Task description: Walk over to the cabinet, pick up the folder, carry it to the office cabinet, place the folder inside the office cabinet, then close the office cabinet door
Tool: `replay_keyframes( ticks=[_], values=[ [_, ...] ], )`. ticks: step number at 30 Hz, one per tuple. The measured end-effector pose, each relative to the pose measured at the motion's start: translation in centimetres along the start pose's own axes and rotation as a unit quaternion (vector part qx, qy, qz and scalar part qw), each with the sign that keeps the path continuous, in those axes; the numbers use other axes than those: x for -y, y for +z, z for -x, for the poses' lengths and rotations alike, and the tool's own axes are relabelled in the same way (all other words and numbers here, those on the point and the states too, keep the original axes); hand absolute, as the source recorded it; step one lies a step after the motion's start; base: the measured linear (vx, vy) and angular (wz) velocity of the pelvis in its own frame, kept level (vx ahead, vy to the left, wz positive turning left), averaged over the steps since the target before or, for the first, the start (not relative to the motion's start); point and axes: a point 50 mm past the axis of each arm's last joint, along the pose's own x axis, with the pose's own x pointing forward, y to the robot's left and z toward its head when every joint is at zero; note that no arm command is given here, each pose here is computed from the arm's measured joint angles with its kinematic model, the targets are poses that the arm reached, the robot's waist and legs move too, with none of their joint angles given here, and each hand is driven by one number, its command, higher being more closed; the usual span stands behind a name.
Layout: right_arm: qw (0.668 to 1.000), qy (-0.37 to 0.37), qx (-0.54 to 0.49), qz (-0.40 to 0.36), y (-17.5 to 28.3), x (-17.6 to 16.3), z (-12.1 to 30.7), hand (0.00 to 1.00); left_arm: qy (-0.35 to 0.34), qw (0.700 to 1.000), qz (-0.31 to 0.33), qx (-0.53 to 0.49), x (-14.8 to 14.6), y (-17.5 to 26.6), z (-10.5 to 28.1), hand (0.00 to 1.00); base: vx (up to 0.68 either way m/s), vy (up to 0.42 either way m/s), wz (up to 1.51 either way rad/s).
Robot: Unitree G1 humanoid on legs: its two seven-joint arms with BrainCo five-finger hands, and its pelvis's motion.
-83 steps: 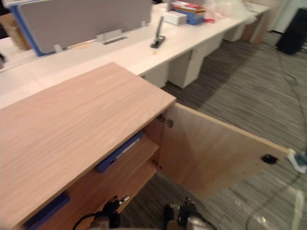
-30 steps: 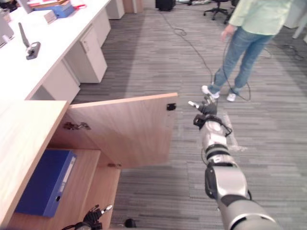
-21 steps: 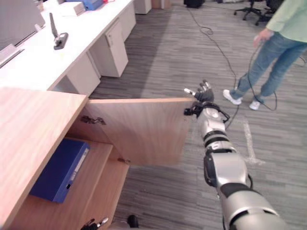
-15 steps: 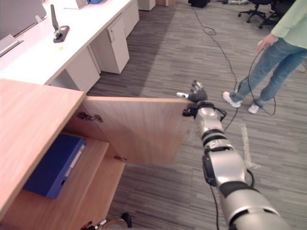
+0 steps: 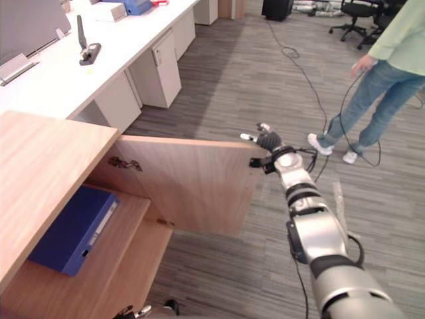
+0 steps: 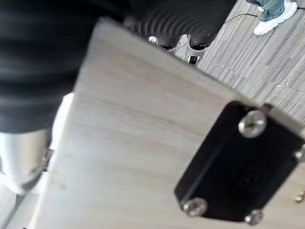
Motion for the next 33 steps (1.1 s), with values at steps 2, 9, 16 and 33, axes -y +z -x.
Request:
replay_keyframes(
  ticks=[2, 9, 16, 33],
  values=[
    [0.998, 0.028, 0.006, 0.062, 0.3, 0.0, 0.2, 0.00, -0.001, 1.000, -0.005, 0.000, 0.0, 0.0, 0.0, 0.00, -0.06, 0.072, -0.26],
    [0.900, 0.252, 0.048, 0.352, 2.0, -4.1, 2.6, 0.00, 0.000, 1.000, 0.003, -0.018, -0.8, -1.3, 0.4, 0.00, -0.01, 0.028, -0.30],
    [0.822, 0.492, 0.055, 0.282, 0.7, -9.0, 7.8, 0.00, -0.002, 1.000, 0.014, -0.015, -1.6, -1.3, 0.5, 0.00, 0.01, -0.020, -0.13],
    [0.750, 0.627, -0.099, 0.186, -7.0, -9.3, 14.1, 0.00, 0.031, 0.995, 0.094, -0.025, -2.8, -2.3, 0.7, 0.00, 0.00, 0.001, 0.00]
  ],
)
